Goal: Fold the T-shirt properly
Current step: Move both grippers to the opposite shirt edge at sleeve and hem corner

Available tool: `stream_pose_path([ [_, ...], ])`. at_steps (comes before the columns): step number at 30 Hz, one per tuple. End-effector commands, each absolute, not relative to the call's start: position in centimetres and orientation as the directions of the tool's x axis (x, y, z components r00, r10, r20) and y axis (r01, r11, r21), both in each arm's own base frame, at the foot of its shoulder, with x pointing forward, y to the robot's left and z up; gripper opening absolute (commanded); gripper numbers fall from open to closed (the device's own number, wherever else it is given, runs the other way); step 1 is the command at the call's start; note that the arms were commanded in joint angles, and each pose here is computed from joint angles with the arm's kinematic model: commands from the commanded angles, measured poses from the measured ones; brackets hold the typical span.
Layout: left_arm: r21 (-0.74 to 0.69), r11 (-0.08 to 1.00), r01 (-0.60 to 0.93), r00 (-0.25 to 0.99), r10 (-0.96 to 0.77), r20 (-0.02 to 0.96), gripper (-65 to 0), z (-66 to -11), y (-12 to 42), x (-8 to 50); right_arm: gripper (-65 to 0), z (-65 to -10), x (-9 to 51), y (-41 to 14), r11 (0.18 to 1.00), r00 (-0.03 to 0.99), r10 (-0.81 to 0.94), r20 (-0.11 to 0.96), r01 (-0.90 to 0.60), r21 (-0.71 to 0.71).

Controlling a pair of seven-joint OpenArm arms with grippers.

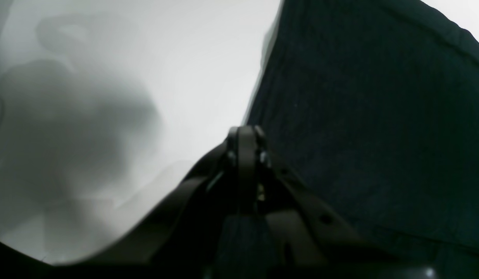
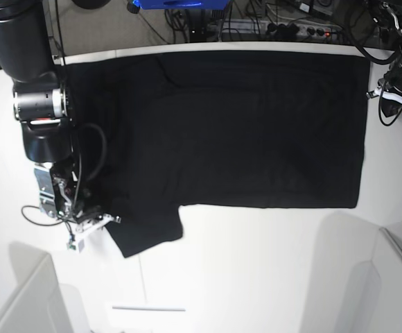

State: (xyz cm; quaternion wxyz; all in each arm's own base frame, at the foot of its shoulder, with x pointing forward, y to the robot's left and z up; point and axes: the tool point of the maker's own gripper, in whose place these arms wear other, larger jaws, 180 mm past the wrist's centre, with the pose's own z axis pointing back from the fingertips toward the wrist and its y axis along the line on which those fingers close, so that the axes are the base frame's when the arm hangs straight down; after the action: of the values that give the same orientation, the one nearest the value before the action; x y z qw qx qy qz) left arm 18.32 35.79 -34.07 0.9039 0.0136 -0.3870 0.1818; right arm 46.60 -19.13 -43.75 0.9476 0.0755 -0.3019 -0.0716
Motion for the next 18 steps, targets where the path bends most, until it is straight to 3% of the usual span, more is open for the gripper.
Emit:
stream_pose_path([
  [1, -0.107, 0.938, -0.329, 0.607, 0.297, 0.737, -65.0, -32.8, 36.3, 19.0, -51.8, -43.0, 47.0, -18.8, 0.977, 0.812, -0.177, 0.556, 0.078, 0.197],
  [4, -0.108, 0.938, -0.330, 0.602, 0.297, 0.741, -65.0, -32.7, 36.3, 19.2, -62.4, -43.1, 47.0, -18.8, 0.977, 0.813, -0.177, 0.555, 0.079, 0.197],
  [5, -0.109, 0.938, -0.330, 0.601, 0.297, 0.742, -58.4, -32.6, 36.3, 19.3, -65.0, -43.2, 47.0, -18.9, 0.977, 0.813, -0.181, 0.553, 0.082, 0.199],
  [9, -0.122, 0.936, -0.330, 0.579, 0.303, 0.757, -24.7, -32.2, 37.6, 21.2, -65.0, -43.2, 47.0, -18.9, 0.976, 0.813, -0.184, 0.552, 0.086, 0.200],
  [12, -0.158, 0.930, -0.332, 0.570, 0.331, 0.752, -10.2, -32.6, 38.8, 23.6, -65.0, -43.1, 47.0, -18.9, 0.976, 0.814, -0.184, 0.552, 0.085, 0.200],
  [18, -0.233, 0.923, -0.307, 0.599, 0.378, 0.706, -7.9, -34.4, 39.7, 28.5, -65.0, -43.2, 46.9, -18.9, 0.976, 0.815, -0.184, 0.549, 0.085, 0.200],
])
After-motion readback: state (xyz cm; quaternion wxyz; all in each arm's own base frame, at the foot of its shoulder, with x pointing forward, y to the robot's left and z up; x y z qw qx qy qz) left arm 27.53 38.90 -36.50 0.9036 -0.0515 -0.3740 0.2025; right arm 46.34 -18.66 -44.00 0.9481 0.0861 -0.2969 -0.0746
